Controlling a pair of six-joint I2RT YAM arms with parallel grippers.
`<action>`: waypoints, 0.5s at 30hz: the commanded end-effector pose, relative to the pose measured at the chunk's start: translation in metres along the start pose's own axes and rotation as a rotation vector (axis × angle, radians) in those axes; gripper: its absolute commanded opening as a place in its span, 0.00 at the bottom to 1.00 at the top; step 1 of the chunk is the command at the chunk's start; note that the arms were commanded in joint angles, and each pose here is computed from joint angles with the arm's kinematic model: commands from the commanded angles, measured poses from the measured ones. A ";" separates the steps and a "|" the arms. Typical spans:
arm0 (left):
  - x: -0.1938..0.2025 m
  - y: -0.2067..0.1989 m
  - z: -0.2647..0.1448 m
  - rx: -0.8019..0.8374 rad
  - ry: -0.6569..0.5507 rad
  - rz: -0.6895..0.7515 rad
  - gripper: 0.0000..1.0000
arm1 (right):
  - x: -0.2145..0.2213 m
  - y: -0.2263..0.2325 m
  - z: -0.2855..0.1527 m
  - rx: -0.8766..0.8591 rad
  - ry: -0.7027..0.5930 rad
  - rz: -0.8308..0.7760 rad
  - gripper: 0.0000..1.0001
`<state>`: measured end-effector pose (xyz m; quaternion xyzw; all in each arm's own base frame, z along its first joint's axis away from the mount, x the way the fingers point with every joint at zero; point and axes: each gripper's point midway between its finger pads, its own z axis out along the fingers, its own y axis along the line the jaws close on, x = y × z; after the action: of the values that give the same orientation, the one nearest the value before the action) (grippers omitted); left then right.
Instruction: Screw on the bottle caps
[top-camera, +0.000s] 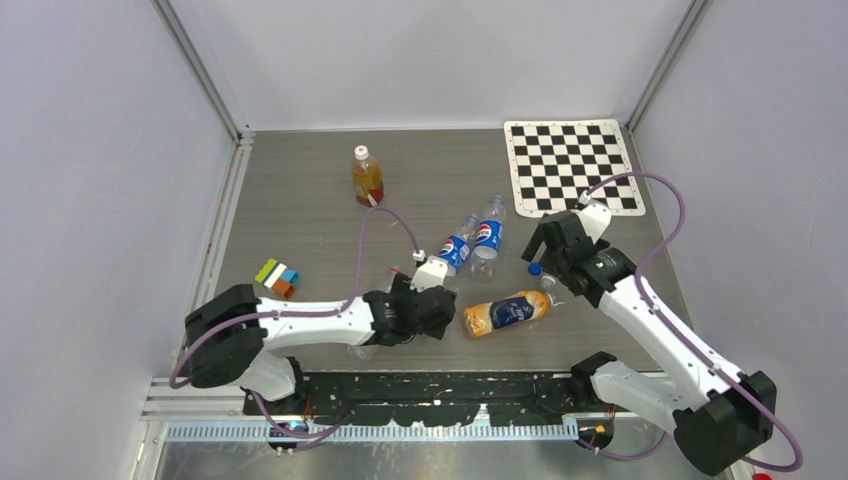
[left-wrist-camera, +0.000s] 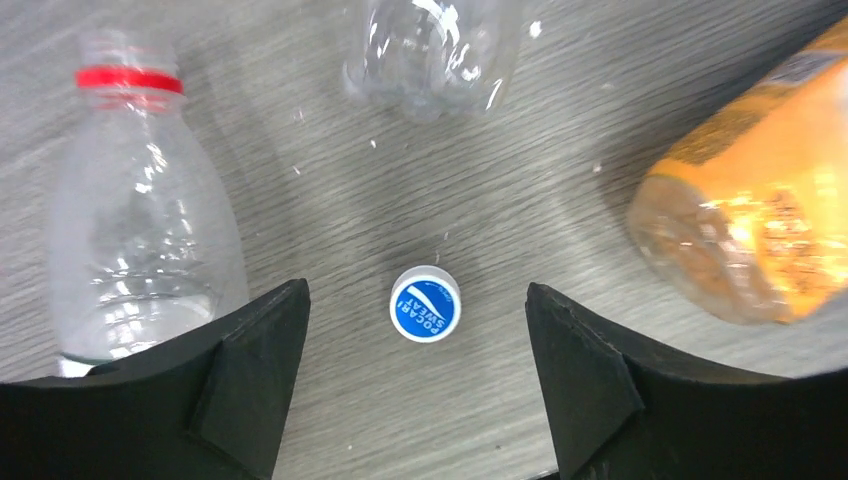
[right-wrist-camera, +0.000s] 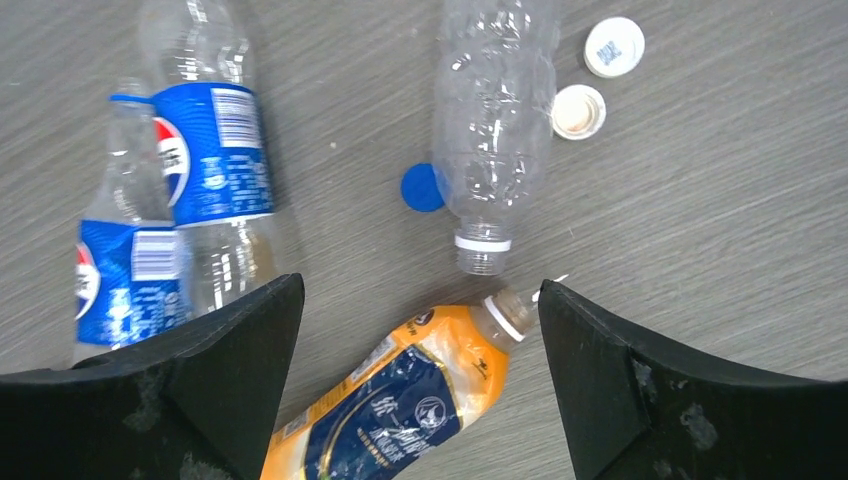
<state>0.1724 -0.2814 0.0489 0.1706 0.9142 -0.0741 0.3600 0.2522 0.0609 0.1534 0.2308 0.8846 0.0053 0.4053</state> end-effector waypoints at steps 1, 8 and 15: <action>-0.048 -0.002 -0.034 0.016 -0.082 0.070 0.84 | 0.012 -0.010 0.022 0.080 0.046 0.071 0.91; -0.074 0.013 -0.057 -0.063 -0.031 0.349 1.00 | 0.037 -0.019 0.051 0.106 0.165 0.144 0.82; -0.087 0.015 -0.059 -0.095 -0.061 0.385 1.00 | 0.058 -0.025 0.070 0.140 0.233 0.136 0.77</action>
<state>0.1956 -0.2825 0.1433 0.3018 0.8664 0.0020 0.3977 0.2489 0.0450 0.0644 0.3019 0.9116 -0.0212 0.2781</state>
